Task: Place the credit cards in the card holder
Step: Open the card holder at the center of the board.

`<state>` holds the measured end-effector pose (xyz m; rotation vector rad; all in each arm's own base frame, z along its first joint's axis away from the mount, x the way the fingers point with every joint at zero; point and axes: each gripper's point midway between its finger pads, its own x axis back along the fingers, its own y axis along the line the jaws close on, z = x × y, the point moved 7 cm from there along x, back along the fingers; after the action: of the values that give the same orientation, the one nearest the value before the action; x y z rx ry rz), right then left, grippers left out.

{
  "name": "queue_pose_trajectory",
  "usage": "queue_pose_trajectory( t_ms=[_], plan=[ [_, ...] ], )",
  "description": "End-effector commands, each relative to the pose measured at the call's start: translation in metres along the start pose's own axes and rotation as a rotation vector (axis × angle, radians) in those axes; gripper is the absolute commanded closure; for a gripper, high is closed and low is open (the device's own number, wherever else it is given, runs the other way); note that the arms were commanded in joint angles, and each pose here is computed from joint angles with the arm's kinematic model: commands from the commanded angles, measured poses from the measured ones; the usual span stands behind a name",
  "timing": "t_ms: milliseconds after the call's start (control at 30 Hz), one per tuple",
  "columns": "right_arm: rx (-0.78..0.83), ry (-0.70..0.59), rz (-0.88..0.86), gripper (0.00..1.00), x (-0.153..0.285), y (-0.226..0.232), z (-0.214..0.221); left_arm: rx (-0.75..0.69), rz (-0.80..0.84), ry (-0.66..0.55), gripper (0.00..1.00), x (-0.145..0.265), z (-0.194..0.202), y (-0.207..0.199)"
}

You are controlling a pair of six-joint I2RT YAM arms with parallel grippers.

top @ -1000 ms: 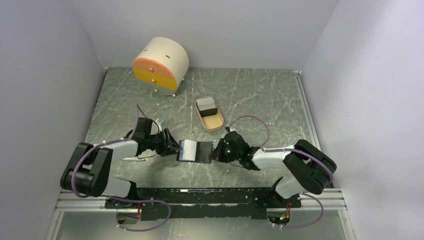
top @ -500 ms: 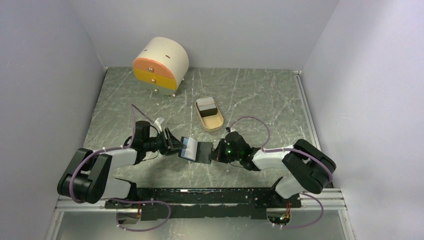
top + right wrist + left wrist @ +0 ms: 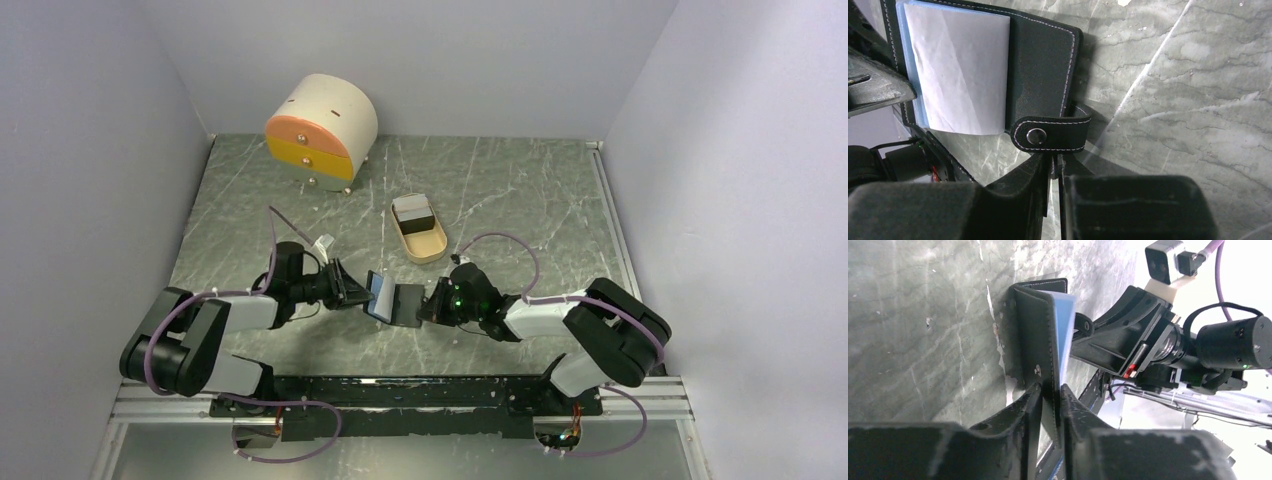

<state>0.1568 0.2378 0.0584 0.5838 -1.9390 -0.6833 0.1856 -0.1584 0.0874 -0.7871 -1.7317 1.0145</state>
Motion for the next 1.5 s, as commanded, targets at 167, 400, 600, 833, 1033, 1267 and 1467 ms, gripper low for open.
queue_pose_trajectory(
  t_ms=[167, 400, 600, 833, 1033, 1267, 1467],
  plan=[
    [0.036, -0.016, 0.087, 0.55, 0.017, 0.008, -0.012, -0.105, -0.015, -0.043, 0.91, 0.003, -0.007, -0.015],
    [0.061, -0.113, 0.109, 0.49, 0.055, 0.046, -0.038, -0.162, -0.107, -0.069, 0.91, 0.006, -0.007, -0.022],
    [0.1, -0.145, 0.07, 0.45, 0.052, 0.085, -0.046, -0.141, -0.098, -0.062, 0.91, 0.004, 0.0, -0.02],
    [0.159, -0.106, 0.027, 0.51, 0.027, 0.117, -0.041, -0.132, -0.1, -0.054, 0.91, 0.004, 0.008, -0.016],
    [0.128, -0.108, -0.037, 0.56, 0.01, 0.129, -0.041, -0.135, -0.106, -0.058, 0.91, 0.005, 0.012, -0.014],
    [0.047, -0.068, -0.069, 0.56, -0.018, 0.135, -0.036, -0.137, -0.089, -0.052, 0.91, 0.005, 0.014, -0.012],
    [0.03, -0.052, -0.084, 0.55, -0.03, 0.143, -0.038, -0.137, -0.077, -0.045, 0.91, 0.005, 0.016, -0.011]
  ],
)
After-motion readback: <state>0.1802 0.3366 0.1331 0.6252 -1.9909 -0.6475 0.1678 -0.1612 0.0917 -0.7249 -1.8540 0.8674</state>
